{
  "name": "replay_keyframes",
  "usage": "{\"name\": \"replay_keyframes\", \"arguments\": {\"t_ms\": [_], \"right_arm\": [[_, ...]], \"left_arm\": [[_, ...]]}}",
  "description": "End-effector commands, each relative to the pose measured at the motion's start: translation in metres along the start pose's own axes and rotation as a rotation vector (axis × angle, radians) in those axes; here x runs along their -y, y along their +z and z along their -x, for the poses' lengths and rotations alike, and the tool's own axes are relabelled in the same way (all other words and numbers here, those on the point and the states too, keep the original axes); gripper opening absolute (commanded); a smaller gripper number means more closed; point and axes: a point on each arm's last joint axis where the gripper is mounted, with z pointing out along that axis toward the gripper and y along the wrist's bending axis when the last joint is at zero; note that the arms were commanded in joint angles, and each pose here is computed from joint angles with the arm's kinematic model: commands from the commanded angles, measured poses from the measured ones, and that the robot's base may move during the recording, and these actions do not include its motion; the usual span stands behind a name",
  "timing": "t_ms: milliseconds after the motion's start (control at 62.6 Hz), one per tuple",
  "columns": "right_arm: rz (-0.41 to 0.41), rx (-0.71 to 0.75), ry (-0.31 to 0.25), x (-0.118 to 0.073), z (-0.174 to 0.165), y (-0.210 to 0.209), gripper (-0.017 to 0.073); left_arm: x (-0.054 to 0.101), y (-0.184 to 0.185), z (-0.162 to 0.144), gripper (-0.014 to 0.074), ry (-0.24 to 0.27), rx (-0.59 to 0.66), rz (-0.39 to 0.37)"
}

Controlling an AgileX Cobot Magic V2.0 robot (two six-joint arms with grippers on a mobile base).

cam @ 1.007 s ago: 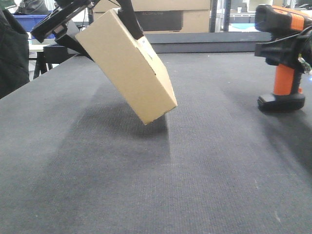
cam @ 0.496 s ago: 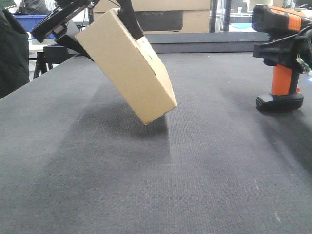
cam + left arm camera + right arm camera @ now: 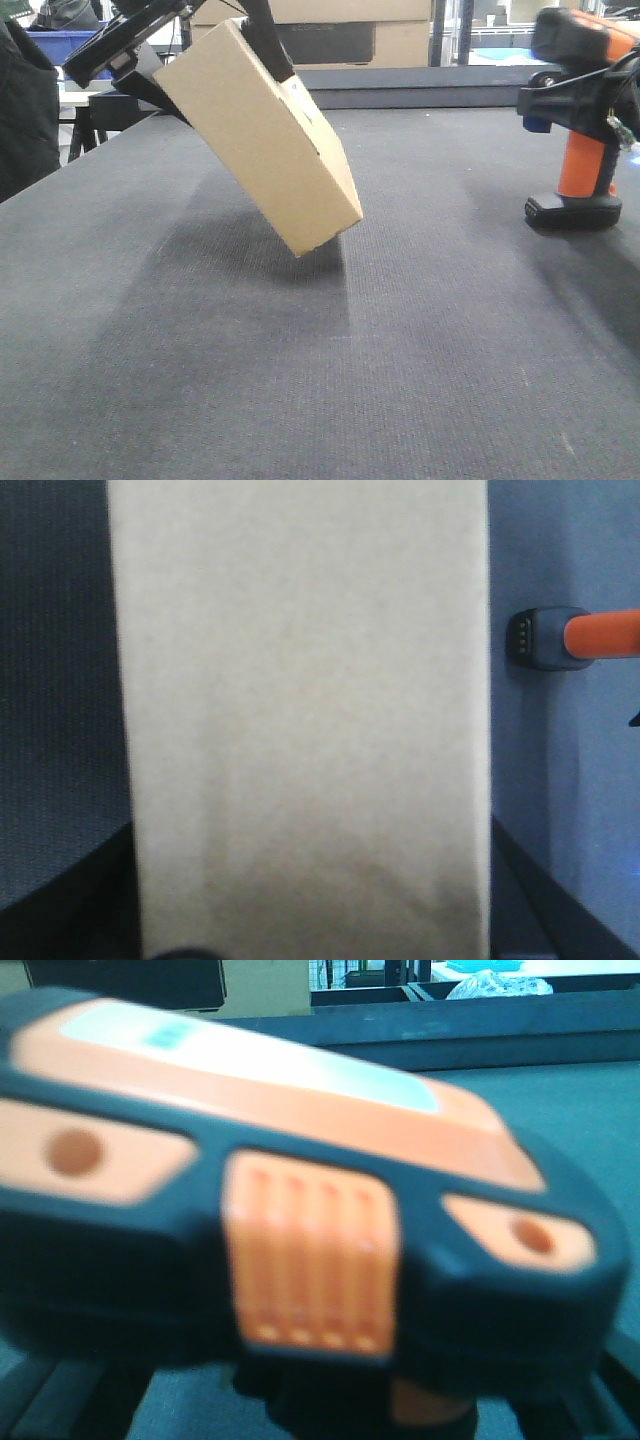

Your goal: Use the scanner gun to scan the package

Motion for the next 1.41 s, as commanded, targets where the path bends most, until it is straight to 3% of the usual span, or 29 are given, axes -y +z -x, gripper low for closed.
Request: {"name": "replay_keyframes", "arguments": {"t_ms": [0,384,543,783,927,1199,1391], "right_arm": [[0.006,0.028,-0.002,-0.001,0.006,-0.001,0.0568],[0.011,0.023,0.003,0.007,0.013,-0.034,0.0568],[0.019,0.007,-0.010,0.014,0.009,-0.058,0.0568],[0.038,-0.003,-0.008,0.024,0.010,-0.097,0.0568],[0.065,-0.025,-0.004,0.025,0.013,-0.114,0.0568],[0.106,-0.007,0.007,0.025,0.027,-0.131,0.0568],[0.110,0.000,0.011,0.025,0.030,-0.133,0.0568]], "left_arm": [[0.004,-0.003,0.000,-0.0111,0.004,0.012,-0.021],[0.002,-0.004,0.002,-0.0111,0.022,0.027,0.002],[0.000,-0.016,0.007,-0.0111,0.110,0.078,0.077],[-0.010,-0.059,0.015,-0.0111,0.284,0.145,0.346],[-0.033,-0.072,0.015,-0.0111,0.268,0.064,0.467],[-0.071,-0.070,0.021,-0.0111,0.197,0.049,0.511],[-0.079,-0.059,0.015,-0.0111,0.197,0.029,0.515]]}}
